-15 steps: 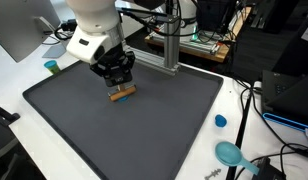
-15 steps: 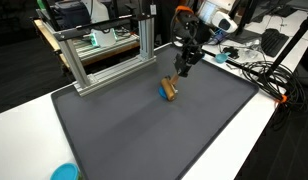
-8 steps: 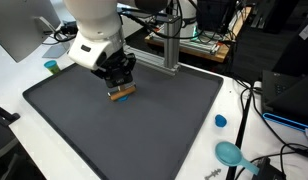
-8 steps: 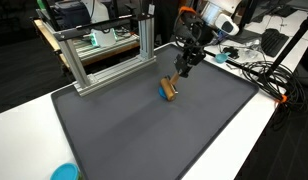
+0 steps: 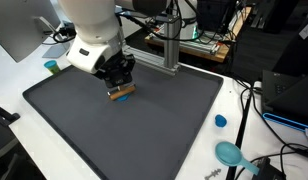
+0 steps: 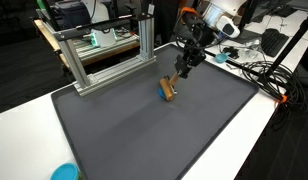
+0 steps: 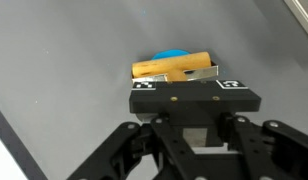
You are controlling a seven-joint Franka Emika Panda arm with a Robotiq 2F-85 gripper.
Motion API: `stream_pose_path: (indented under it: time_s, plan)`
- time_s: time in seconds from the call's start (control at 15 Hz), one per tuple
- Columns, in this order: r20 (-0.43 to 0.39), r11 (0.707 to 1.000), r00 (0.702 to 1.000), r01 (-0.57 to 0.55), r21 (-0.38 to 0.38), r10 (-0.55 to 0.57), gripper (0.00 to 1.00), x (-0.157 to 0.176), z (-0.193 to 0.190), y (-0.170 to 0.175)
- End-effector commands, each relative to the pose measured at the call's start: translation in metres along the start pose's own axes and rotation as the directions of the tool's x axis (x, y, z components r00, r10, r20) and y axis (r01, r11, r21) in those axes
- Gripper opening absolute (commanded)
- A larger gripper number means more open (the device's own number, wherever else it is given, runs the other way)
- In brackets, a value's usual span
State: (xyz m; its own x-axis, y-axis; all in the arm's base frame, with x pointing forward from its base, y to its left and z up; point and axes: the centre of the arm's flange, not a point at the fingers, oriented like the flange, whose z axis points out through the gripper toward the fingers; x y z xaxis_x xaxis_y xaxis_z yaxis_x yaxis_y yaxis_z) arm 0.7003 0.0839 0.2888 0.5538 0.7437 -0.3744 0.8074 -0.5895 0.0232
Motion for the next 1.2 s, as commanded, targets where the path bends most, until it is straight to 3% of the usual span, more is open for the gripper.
stream_pose_path:
  time_s: [0.0, 1.13]
  plan:
    - [0.069, 0.997, 0.997, -0.020, 0.079, 0.015, 0.22, 0.013, 0.060, 0.006]
    - [0.117, 0.987, 0.989, -0.104, 0.121, 0.089, 0.22, 0.013, 0.069, 0.019]
